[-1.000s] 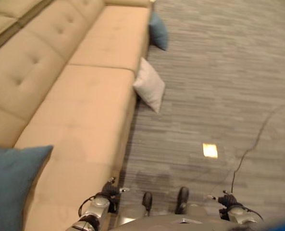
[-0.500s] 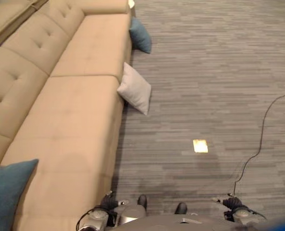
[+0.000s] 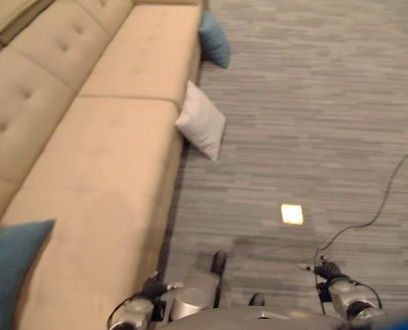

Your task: Pick up all the scattered cushions and arrange them neatly on the sofa.

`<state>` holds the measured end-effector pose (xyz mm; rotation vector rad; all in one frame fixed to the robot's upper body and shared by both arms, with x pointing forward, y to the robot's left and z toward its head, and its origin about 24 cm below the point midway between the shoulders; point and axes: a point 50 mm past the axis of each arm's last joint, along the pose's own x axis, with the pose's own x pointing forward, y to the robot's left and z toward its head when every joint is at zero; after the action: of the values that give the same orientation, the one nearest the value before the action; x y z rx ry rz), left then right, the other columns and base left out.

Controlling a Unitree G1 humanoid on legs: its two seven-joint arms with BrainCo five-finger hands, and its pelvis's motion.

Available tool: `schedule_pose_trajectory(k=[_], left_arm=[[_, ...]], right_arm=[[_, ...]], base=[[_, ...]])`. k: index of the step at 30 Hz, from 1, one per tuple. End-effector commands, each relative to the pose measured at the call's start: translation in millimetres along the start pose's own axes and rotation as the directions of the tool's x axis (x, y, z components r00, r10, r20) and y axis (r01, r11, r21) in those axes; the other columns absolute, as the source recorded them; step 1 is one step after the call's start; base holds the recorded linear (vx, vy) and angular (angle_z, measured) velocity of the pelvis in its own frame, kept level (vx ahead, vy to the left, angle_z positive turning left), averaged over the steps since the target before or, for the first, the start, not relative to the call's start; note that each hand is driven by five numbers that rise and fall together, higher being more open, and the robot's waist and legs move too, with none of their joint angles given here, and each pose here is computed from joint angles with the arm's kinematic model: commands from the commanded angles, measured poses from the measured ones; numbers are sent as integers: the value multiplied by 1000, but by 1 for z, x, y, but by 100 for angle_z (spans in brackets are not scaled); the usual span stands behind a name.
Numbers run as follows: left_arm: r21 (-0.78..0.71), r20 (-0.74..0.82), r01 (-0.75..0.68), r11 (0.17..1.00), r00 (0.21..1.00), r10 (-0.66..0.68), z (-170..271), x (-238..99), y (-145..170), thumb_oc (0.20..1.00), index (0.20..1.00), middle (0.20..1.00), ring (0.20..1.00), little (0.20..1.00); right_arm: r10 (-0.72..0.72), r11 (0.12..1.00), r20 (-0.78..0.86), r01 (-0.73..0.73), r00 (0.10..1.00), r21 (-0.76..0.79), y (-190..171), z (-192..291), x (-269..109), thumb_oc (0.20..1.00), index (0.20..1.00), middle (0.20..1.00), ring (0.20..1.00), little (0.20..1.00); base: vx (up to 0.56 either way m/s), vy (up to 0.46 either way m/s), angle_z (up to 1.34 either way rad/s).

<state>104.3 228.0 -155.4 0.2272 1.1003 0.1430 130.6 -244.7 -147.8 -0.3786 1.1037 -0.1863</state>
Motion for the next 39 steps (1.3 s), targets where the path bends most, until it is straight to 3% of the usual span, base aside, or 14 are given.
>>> schedule_pose_trajectory(k=[1, 9, 18, 25, 39], left_arm=[[-11, 63, -20, 1000, 998, 21, 23, 5, 5, 1000, 1000, 1000, 1000, 1000], [43, 112, -26, 999, 994, 21, 40, 7, 6, 1000, 1000, 1000, 1000, 1000], [34, 68, -38, 999, 997, 35, 28, 7, 7, 1000, 1000, 1000, 1000, 1000], [14, 153, -24, 1000, 988, 21, 57, 9, 3, 1000, 1000, 1000, 1000, 1000], [42, 136, -10, 999, 991, 4, 50, 8, 1, 1000, 1000, 1000, 1000, 1000]], right_arm=[[-22, 999, 79, 25, 997, -43, -11, 16, 2, 1000, 1000, 1000, 1000, 1000], [-3, 998, 103, 9, 995, -63, -7, 23, 2, 1000, 1000, 1000, 1000, 1000], [10, 998, 99, -4, 995, -64, -3, 22, 1, 1000, 1000, 1000, 1000, 1000], [-46, 999, 119, 44, 992, 17, -13, 32, 3, 1000, 1000, 1000, 1000, 1000], [-30, 1000, 3, 30, 1000, -4, -11, -3, 0, 1000, 1000, 1000, 1000, 1000]], base=[[308, 152, -17], [261, -12, 8], [379, -144, 27], [241, -205, 49], [304, 38, -4]])
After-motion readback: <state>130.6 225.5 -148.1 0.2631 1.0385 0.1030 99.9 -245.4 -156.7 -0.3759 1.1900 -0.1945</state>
